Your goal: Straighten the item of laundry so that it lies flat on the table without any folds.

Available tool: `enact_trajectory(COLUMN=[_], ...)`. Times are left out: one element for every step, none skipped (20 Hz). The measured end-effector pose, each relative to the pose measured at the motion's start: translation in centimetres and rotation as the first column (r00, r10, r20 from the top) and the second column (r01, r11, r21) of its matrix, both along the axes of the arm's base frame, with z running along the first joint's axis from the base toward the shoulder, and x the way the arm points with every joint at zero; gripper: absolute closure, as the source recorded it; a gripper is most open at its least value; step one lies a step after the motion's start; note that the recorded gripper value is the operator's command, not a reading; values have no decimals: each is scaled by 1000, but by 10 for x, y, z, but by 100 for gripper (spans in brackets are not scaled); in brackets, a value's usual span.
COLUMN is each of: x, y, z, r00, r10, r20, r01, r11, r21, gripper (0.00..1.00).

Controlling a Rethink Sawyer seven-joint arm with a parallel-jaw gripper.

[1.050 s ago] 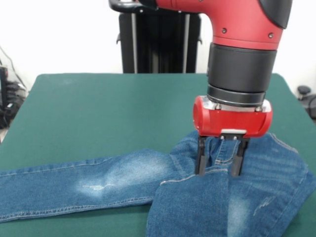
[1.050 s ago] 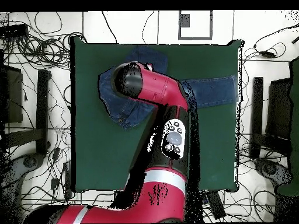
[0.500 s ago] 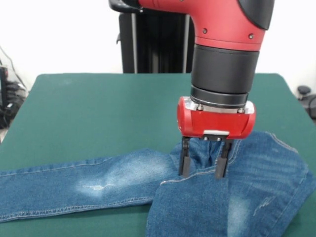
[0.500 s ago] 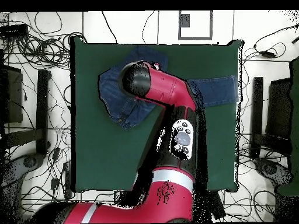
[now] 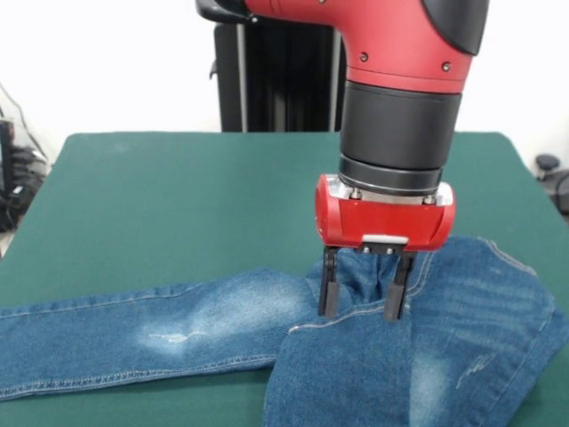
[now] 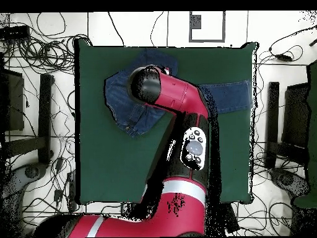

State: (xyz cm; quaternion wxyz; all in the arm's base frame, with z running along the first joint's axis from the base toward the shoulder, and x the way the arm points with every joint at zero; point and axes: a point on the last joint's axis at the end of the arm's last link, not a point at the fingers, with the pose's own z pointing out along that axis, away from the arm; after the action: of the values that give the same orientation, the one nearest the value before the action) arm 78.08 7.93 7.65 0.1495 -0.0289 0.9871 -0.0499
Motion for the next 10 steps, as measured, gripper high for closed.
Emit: enact_trajectory(x=[0,-2,-2,-4,-5,-6,-7,-8,-9,-11], y=[0,0,0,0,0,0,0,0,0,0], z=[0,-1,-1,-2,-2,-3,-3,-3,-4,-5], r00=[1000,1000,1000,1000,1000,1000,1000,1000,1000,1000], r10=[0,-1,-1,-2,-3,-3,-4,-4,-5,-6], r20=[-1,-4,-5,-9,-11,-13,-15,-17,-19,-24], r01=[0,1,1,2,3,3,4,4,5,6], r11=[1000,1000,1000,1000,1000,1000,1000,1000,1000,1000], r21=[0,0,1,2,2,3,4,4,4,5], gripper=[0,0,0,0,0,0,0,0,0,0])
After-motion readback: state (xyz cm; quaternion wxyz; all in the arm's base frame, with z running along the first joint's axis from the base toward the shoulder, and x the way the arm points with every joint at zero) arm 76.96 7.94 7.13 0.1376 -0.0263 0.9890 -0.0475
